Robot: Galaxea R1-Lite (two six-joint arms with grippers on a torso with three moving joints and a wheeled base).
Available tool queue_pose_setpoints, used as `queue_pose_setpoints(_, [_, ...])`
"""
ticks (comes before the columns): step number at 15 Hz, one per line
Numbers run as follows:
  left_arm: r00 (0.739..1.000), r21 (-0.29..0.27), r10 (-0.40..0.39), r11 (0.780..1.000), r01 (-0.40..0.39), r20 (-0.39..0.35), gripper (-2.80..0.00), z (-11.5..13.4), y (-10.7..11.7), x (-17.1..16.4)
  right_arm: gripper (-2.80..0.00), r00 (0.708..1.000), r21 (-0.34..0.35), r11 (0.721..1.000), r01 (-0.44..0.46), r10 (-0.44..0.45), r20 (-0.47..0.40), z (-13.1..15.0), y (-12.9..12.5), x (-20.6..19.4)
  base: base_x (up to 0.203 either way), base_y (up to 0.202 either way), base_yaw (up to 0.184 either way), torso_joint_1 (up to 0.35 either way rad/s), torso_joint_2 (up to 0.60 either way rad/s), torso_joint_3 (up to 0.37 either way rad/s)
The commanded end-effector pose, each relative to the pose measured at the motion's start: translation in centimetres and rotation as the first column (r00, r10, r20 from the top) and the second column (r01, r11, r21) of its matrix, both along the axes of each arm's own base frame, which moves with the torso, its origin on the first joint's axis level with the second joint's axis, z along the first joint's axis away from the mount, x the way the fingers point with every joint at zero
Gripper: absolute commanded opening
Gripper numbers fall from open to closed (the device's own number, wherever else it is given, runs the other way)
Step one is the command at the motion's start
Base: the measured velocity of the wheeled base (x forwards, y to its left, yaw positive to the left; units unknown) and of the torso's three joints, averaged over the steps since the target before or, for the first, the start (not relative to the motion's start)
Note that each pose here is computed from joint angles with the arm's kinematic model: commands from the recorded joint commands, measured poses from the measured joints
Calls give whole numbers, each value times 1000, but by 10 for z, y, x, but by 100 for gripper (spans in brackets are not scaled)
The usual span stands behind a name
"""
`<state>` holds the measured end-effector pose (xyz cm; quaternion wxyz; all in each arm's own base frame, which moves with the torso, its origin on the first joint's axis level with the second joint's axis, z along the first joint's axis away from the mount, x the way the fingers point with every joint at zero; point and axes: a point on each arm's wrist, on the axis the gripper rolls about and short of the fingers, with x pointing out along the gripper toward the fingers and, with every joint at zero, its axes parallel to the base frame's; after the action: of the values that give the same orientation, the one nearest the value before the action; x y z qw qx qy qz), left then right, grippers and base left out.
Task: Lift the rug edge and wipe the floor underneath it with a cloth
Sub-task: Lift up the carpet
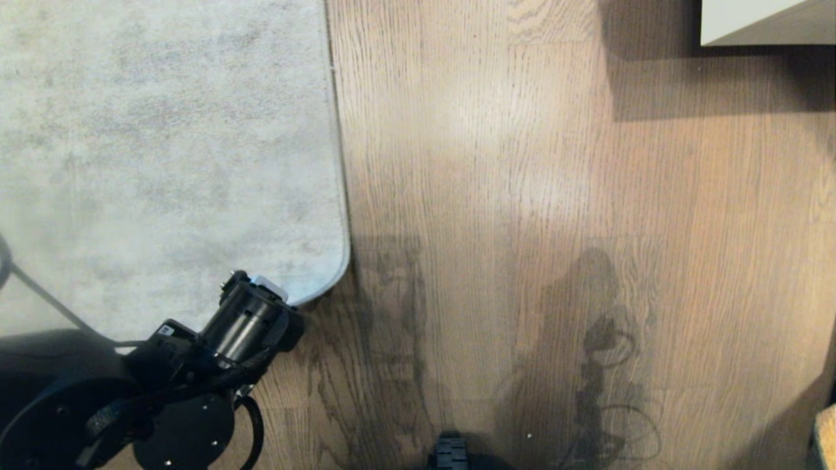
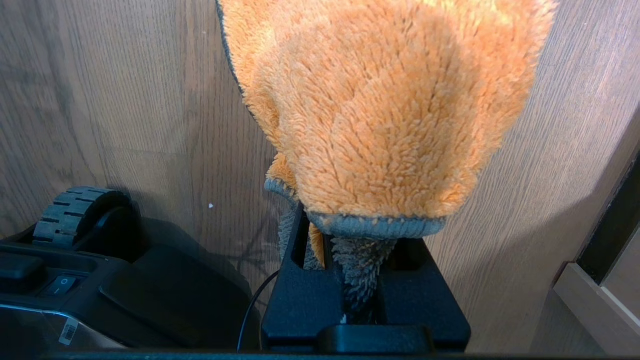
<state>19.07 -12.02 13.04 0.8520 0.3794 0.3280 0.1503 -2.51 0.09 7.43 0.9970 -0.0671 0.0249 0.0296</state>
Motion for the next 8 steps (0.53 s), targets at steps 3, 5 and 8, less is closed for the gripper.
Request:
queue_pose_setpoints(3, [1000,-16,8,1000,-8,28,-280,6,0,1,-280,1000,-1,1000,-1,1,-2,0,0,0,0,0,0,0,0,0])
queue_pose_setpoints(5, [1000,-12,10,1000,-10,25,-280,5,1,-1,-280,1000,-1,1000,-1,1,-2,0,0,0,0,0,0,0,0,0])
queue_pose_setpoints(8, [1000,-6,18,1000,-17,19,-280,3,5,-3,-280,1000,-1,1000,-1,1,-2,0,0,0,0,0,0,0,0,0])
